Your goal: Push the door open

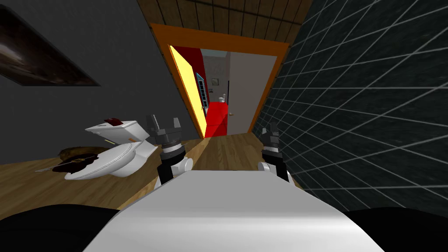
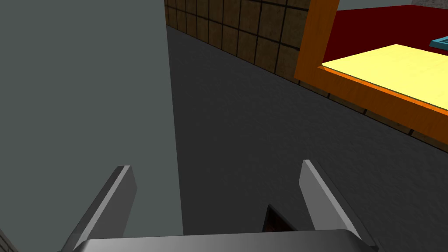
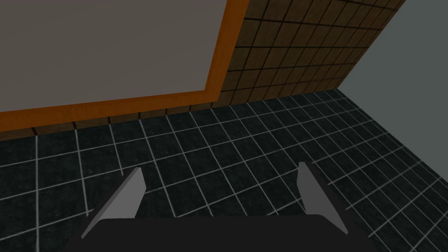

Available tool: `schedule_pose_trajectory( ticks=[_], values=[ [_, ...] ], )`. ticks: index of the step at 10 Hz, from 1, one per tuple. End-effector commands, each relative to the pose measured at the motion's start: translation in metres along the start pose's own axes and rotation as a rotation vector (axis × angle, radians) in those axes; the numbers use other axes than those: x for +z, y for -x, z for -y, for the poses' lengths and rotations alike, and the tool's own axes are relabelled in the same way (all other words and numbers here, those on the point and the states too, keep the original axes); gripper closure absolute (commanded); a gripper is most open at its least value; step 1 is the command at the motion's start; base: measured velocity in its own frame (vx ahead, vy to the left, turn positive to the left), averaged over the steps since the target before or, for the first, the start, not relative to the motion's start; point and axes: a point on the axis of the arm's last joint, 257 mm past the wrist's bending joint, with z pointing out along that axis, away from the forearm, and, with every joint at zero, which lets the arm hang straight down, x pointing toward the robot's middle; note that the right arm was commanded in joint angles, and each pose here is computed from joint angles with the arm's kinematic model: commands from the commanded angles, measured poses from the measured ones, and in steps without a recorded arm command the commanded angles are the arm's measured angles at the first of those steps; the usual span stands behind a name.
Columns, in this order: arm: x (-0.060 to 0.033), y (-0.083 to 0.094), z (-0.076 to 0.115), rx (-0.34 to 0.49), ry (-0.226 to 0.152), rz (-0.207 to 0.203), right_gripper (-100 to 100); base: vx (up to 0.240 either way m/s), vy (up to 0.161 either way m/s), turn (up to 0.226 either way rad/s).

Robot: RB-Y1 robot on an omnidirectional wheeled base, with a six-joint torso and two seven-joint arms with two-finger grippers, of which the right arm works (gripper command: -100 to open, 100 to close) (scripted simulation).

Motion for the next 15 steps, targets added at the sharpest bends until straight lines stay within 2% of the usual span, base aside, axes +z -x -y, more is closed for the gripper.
schedule_pose_trajectory(
  ticks=[1, 12, 15],
  values=[
    [-0.0007, -0.004, 0.010, -0.001, -0.011, -0.015, -100, 0.168, -0.100, 0.036],
    [-0.0076, -0.024, 0.070, 0.001, -0.079, -0.080, -100, 0.121, -0.008, 0.022],
    [-0.0114, -0.030, 0.092, 0.003, -0.106, -0.099, -100, 0.128, -0.013, 0.031]
  ],
)
